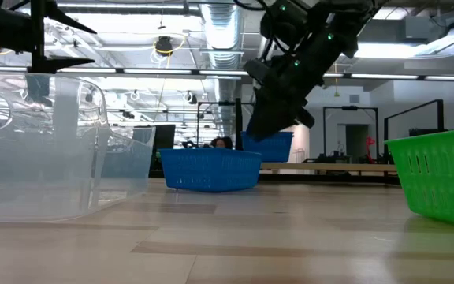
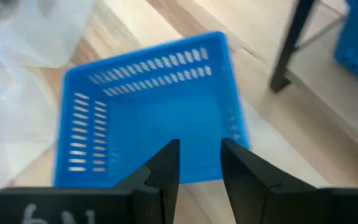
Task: Stack baskets on shelf by color
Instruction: Stack the blue bin on top of the blue bins on the shelf
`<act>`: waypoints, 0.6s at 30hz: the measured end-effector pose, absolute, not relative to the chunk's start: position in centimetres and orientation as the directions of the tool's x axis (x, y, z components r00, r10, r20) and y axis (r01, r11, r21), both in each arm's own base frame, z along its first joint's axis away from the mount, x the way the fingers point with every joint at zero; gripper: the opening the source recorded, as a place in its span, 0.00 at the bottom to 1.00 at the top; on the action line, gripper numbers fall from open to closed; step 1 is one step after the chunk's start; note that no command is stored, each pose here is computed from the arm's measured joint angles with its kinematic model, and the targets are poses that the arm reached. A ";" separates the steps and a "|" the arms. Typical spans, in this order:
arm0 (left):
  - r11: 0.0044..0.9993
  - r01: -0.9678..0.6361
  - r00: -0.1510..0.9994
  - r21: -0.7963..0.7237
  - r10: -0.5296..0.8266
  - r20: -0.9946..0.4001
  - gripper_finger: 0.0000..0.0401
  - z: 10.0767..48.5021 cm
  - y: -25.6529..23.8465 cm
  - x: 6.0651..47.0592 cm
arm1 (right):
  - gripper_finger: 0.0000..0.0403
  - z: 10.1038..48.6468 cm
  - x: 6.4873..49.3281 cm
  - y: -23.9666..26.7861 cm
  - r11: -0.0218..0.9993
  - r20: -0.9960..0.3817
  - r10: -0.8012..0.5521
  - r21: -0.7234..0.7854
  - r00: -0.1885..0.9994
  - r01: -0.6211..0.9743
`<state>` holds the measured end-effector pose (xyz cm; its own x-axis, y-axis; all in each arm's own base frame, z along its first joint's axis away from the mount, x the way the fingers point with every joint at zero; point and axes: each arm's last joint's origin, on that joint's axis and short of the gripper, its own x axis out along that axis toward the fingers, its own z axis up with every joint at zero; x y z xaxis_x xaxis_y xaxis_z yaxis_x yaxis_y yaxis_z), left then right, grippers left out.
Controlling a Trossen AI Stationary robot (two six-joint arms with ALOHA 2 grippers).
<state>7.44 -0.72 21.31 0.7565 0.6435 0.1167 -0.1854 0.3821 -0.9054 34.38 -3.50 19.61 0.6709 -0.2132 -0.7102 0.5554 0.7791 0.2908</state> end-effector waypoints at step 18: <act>0.374 -0.208 0.753 -0.904 0.651 0.096 0.56 21.0 -0.7 7.5 | 0.33 21.0 35.2 -2.9 0.768 -0.667 -0.204 0.346 0.717 0.540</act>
